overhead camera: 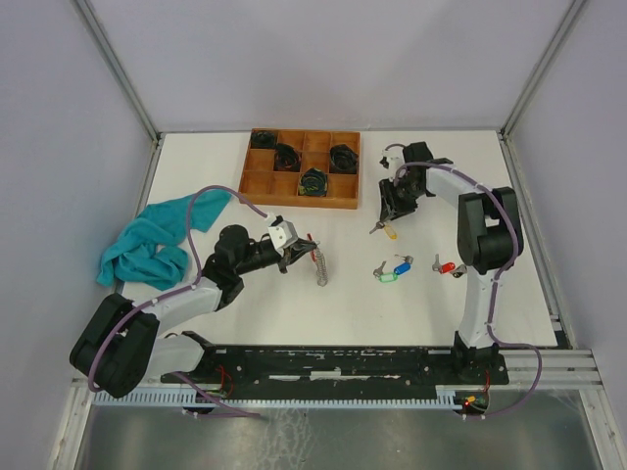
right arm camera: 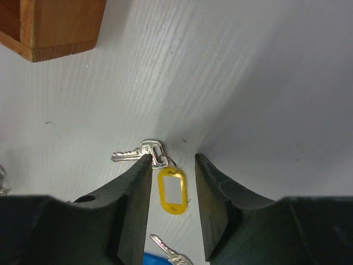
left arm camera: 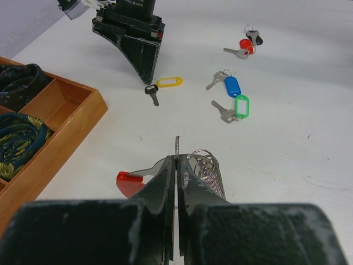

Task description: Put the keys on the keyring

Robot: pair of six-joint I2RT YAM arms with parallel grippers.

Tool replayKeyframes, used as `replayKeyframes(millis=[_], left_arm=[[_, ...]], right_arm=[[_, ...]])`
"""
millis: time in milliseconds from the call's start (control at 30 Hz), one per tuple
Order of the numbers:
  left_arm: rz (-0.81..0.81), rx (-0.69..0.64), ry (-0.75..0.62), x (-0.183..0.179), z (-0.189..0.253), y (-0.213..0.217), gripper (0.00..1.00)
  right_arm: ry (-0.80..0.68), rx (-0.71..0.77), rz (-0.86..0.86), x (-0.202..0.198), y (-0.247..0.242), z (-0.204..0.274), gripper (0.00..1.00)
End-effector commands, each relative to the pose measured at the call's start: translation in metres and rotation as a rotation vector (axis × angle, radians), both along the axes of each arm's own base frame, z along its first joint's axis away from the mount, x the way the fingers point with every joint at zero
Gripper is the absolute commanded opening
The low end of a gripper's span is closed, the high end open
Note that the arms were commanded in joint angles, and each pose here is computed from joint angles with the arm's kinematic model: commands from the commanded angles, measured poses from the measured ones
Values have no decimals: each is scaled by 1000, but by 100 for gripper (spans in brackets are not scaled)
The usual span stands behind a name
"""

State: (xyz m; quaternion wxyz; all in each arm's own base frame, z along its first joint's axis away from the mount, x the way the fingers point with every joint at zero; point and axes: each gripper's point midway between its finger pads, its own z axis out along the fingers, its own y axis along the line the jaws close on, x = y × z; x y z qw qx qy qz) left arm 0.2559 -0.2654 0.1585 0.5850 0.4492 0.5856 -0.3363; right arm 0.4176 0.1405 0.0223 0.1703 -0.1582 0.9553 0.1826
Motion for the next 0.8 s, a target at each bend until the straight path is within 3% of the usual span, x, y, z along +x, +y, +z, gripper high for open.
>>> replayKeyframes(millis=[0,367,767], left_arm=[[-36,-18,-69,1,18,-6,3],[-40,-11,-67,1,17,-6,3],[-43,-8,-68,0,16,-6,3]], right_arm=[[17,72,44,1,13,7,44],[58,127,66,-14,21,16,26],[46,98,64,-16,19,18,13]])
